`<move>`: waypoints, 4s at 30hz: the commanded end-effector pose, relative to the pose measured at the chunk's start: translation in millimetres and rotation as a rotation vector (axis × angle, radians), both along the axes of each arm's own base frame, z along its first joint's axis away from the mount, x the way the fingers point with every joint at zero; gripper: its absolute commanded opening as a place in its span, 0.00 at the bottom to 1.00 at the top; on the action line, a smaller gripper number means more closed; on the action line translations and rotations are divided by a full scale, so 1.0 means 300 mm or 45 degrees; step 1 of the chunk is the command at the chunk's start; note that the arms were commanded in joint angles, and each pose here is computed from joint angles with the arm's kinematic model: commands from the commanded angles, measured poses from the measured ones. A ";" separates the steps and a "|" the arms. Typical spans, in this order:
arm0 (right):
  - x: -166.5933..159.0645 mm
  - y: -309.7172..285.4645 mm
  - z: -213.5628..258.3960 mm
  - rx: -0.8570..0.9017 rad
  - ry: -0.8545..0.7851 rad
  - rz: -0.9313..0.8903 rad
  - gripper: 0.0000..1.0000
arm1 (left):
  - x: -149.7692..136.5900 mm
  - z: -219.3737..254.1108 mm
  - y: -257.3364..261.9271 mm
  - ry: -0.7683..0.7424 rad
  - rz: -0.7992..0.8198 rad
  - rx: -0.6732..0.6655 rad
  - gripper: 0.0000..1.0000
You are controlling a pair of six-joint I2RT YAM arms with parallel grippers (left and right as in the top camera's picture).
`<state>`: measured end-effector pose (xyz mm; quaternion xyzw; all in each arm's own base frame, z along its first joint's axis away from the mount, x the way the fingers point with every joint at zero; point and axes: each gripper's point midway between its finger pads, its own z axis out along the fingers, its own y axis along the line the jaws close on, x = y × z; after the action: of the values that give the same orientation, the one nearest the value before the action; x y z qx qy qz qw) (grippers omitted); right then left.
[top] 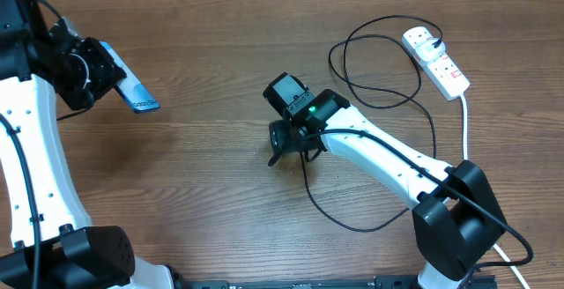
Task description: Plug charger to phone and switch on socket
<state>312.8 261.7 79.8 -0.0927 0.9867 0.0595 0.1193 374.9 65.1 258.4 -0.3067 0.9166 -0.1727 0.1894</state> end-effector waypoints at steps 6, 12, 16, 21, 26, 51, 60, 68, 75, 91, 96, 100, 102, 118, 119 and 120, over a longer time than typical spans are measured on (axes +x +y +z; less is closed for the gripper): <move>0.090 0.017 0.072 0.308 0.068 0.037 0.70 | 0.021 0.025 -0.138 -0.062 -0.231 0.027 0.04; 0.158 -0.089 0.094 0.385 0.099 -0.021 0.76 | 0.029 0.022 -0.275 -0.083 -0.423 0.055 0.04; 0.196 -0.075 0.104 0.412 0.034 -0.013 0.81 | 0.033 -0.001 -0.328 -0.058 -0.479 0.057 0.04; 0.232 -0.095 0.033 0.280 -0.093 -0.082 0.79 | 0.040 -0.060 -0.367 0.008 -0.538 0.043 0.04; 0.212 -0.103 -0.031 0.178 -0.087 -0.155 0.71 | 0.050 -0.108 -0.390 0.059 -0.565 0.031 0.04; 0.090 -0.070 -0.137 0.113 0.284 -0.082 0.79 | 0.078 -0.164 -0.508 0.071 -0.682 0.044 0.04; 0.156 -0.078 -0.021 -0.015 0.282 -0.001 0.79 | 0.089 -0.160 -0.513 0.054 -0.671 0.040 0.04; 0.140 -0.067 -0.152 -0.130 0.356 0.017 0.57 | 0.081 -0.161 -0.514 0.067 -0.674 0.032 0.04; 0.100 -0.041 -0.182 -0.143 0.377 0.040 0.51 | 0.074 -0.164 -0.513 0.079 -0.674 0.031 0.04; 0.079 -0.079 -0.260 -0.166 0.398 -0.022 0.43 | 0.073 -0.163 -0.515 0.080 -0.673 0.027 0.04; 0.105 -0.072 -0.262 -0.144 0.366 -0.018 0.35 | 0.073 -0.163 -0.515 0.081 -0.671 0.026 0.04; 0.100 -0.072 -0.262 -0.145 0.373 -0.004 0.25 | 0.072 -0.163 -0.515 0.082 -0.671 0.026 0.04; 0.099 -0.073 -0.262 -0.145 0.375 -0.004 0.20 | 0.073 -0.163 -0.515 0.081 -0.671 0.026 0.04; 0.095 -0.047 -0.261 -0.092 0.389 0.003 0.16 | 0.073 -0.163 -0.514 0.081 -0.671 0.026 0.04; 0.095 -0.046 -0.261 -0.092 0.388 0.004 0.16 | 0.072 -0.163 -0.515 0.082 -0.671 0.026 0.04; 0.095 -0.045 -0.261 -0.091 0.387 0.004 0.15 | 0.072 -0.164 -0.514 0.083 -0.671 0.025 0.04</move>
<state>345.5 247.4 2.1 -0.0889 0.9952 0.0290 -0.0301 395.1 -85.5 206.3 -0.0661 0.9740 -0.1876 0.1086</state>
